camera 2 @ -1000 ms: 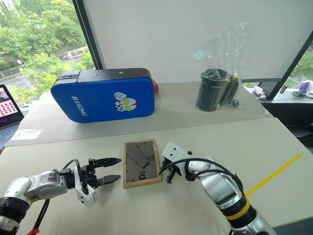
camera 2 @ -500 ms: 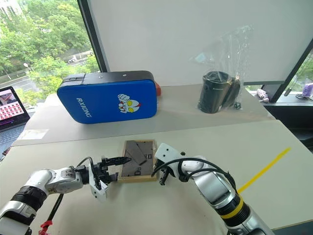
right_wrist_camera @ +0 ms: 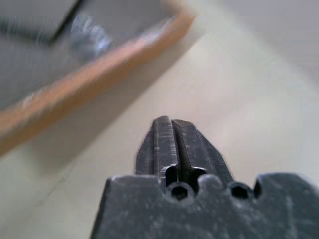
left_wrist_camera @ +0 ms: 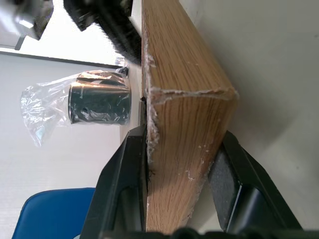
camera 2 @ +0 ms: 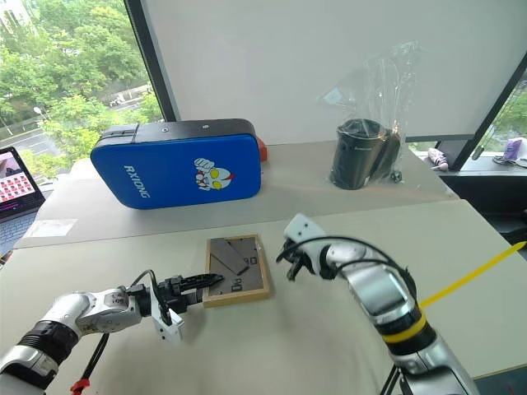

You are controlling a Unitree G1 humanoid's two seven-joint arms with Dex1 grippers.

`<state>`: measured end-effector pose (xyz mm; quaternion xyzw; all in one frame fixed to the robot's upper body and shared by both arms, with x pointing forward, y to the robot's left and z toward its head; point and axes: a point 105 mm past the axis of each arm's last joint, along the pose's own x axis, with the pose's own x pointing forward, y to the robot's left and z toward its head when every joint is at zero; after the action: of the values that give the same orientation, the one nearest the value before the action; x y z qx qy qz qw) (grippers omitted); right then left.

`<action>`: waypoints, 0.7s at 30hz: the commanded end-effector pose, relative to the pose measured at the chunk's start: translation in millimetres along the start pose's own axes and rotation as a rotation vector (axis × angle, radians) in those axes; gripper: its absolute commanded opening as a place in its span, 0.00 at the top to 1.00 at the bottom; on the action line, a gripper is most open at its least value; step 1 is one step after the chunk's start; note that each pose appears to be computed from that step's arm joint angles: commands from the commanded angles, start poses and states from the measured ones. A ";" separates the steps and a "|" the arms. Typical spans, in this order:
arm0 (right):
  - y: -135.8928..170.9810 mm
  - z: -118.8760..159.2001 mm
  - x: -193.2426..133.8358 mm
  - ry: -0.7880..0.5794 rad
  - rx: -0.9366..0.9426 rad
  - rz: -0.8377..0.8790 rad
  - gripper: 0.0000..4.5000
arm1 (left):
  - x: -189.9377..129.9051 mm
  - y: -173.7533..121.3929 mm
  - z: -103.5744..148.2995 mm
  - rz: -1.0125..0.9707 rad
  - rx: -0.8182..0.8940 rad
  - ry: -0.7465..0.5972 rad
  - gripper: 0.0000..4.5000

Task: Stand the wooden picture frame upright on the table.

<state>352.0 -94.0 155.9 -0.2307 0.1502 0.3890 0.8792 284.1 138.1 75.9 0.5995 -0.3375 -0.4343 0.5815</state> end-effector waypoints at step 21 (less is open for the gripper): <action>96.3 54.3 52.3 -0.106 0.231 0.920 0.00 | -5.6 -37.4 22.9 -0.102 -0.062 0.010 0.73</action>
<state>336.0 15.5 136.6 -0.0629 0.2450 0.6853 0.6829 274.7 137.6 72.7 0.6035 -0.3326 -0.4179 0.5921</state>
